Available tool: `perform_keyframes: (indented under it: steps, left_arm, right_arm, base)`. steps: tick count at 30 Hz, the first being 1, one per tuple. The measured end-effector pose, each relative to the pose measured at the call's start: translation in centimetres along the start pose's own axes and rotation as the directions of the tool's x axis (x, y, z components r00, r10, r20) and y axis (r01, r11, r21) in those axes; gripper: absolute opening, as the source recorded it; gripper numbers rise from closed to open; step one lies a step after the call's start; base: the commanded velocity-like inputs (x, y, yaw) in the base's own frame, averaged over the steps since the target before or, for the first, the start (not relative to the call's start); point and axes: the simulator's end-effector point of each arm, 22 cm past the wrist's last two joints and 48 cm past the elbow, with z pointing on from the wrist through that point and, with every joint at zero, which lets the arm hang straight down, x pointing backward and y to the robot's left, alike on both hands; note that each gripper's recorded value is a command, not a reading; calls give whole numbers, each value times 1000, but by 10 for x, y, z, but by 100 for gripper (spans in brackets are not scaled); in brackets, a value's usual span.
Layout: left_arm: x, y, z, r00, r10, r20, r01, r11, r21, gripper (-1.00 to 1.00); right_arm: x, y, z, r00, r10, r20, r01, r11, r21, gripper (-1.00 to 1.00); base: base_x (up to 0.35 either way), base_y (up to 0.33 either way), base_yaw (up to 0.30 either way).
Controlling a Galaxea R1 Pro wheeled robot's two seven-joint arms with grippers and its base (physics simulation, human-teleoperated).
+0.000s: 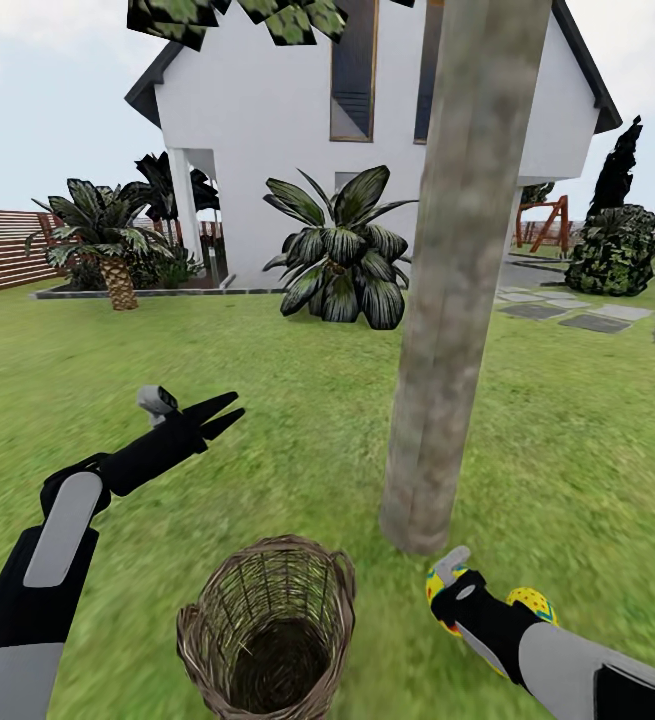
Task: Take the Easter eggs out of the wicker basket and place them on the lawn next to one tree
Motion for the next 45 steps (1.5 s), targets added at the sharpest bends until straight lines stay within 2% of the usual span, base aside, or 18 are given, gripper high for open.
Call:
perform_keyframes:
  steps: [3,6,13,20,22,24,25,37,45]
  left_arm:
    - [0,-12,0,1000,0,0,0,998,56,100]
    - [4,-14,-4,1000,1,1,-1,997,78,100]
    - [16,-6,-10,1000,1,1,-1,997,81,100]
    - [27,3,-17,1000,1,1,-1,997,81,100]
    - [31,5,-19,1000,2,0,-2,997,81,100]
    - [34,7,-20,1000,1,0,-1,997,81,100]
    - [36,8,-21,1000,1,0,-1,997,81,100]
    - [56,23,-33,1000,0,0,0,997,79,100]
    - [70,33,-41,1000,0,0,0,997,80,100]
  right_arm:
    - [-1,0,0,1000,1,2,-1,1000,0,-100]
    - [3,3,4,1000,0,4,0,1000,1,-100]
    - [7,9,14,1000,6,30,-6,1000,1,-100]
    - [20,12,24,999,28,23,-28,1000,10,-100]
    - [29,10,28,999,51,9,-51,999,19,-100]
    - [40,7,32,994,106,-11,-106,994,26,-100]
    - [43,7,33,993,119,-16,-119,993,28,-100]
    - [49,20,50,991,125,40,-126,992,28,-100]
    - [64,32,61,991,129,38,-130,991,23,-100]
  base:
    - [0,0,0]
    - [0,0,0]
    - [0,0,0]
    - [0,0,0]
    - [0,0,0]
    - [0,0,0]
    - [0,0,0]
    - [0,0,0]
    - [0,0,0]
